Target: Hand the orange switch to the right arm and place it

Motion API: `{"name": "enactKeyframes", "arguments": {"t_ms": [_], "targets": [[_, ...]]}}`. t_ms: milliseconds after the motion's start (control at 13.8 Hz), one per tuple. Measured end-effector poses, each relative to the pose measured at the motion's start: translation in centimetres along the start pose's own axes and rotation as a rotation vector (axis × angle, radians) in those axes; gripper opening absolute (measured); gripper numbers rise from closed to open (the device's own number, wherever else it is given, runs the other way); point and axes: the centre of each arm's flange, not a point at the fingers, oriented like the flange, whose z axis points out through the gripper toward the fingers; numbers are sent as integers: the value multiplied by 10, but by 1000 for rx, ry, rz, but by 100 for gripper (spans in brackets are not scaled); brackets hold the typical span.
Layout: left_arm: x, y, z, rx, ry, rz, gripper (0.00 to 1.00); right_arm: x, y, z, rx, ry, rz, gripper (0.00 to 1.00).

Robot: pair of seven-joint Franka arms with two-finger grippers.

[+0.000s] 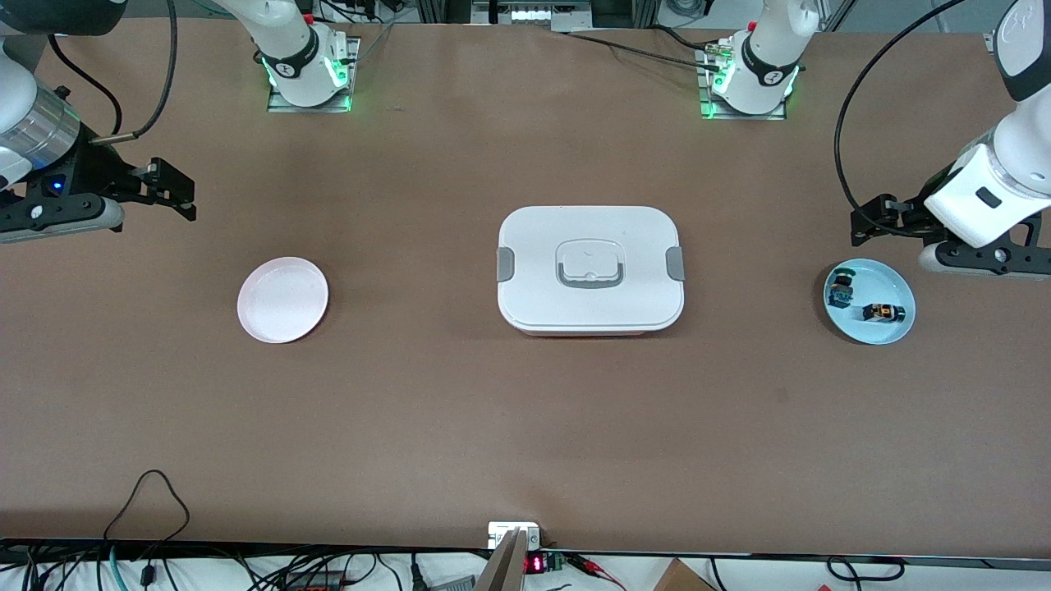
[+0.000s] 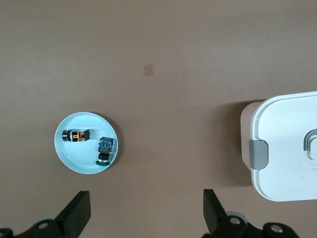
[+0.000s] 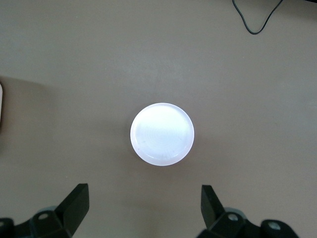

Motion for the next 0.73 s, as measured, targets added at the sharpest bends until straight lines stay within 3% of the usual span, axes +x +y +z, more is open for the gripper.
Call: {"name": "enactKeyframes", "arguments": {"t_ms": [290, 725], "targets": [[3, -12, 10, 0, -24, -22, 100, 0, 0, 0, 0, 0, 0, 100], [25, -95, 104, 16, -189, -130, 100, 0, 0, 0, 0, 0, 0, 100]]}}
